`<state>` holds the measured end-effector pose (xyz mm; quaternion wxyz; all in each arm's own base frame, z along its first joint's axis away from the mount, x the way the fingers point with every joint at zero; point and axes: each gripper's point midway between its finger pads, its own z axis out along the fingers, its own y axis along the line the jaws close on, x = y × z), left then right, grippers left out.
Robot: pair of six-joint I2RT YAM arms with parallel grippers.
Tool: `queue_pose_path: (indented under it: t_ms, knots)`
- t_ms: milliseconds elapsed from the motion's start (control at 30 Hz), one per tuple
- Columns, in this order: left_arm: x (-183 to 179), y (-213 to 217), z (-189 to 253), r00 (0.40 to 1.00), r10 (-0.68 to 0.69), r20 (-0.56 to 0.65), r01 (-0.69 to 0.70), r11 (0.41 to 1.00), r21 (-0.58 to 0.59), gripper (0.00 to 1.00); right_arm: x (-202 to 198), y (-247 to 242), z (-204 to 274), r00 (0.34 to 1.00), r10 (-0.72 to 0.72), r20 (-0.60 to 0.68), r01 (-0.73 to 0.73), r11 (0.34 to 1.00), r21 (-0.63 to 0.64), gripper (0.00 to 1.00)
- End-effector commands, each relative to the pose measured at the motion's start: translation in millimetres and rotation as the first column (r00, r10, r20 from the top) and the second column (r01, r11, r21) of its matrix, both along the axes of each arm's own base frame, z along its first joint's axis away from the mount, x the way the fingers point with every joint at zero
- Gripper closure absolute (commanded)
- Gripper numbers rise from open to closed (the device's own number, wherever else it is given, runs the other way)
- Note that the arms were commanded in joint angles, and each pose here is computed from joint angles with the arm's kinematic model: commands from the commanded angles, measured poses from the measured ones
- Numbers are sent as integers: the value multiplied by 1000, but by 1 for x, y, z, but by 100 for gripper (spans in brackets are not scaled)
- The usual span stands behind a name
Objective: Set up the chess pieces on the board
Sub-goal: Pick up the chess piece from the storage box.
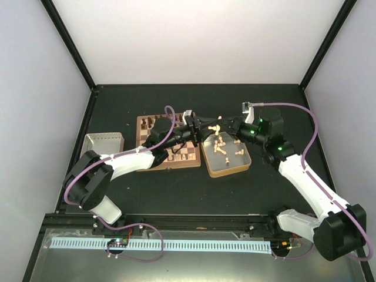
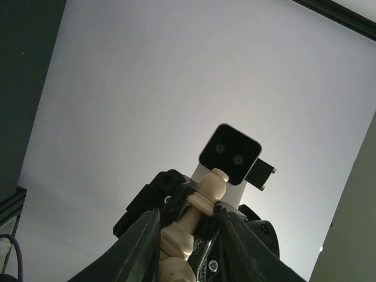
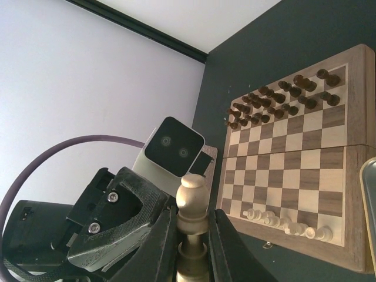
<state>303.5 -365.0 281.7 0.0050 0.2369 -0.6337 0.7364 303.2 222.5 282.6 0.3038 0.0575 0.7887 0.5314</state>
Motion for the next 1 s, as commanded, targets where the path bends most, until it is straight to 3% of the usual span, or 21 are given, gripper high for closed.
queue_pose_path:
  t_ms: [0, 500, 800, 967]
  knots:
    - [-1, 1, 30, 998, 3, 64, 2, 997, -74, 70, -2, -2, 2, 1000, -11, 15, 11, 1000, -8, 92]
    - [-6, 3, 19, 998, -10, 54, 12, 999, -48, 64, 0, -9, 11, 998, -57, 35, 57, 998, -4, 93]
    - [-6, 4, 15, 999, -6, 52, 8, 999, -36, 74, 1, -8, 11, 998, -54, 34, 55, 998, -8, 93]
    - [-3, 6, 16, 998, 5, 56, -3, 999, -33, 75, 0, -8, 10, 998, -49, 32, 50, 999, -10, 94]
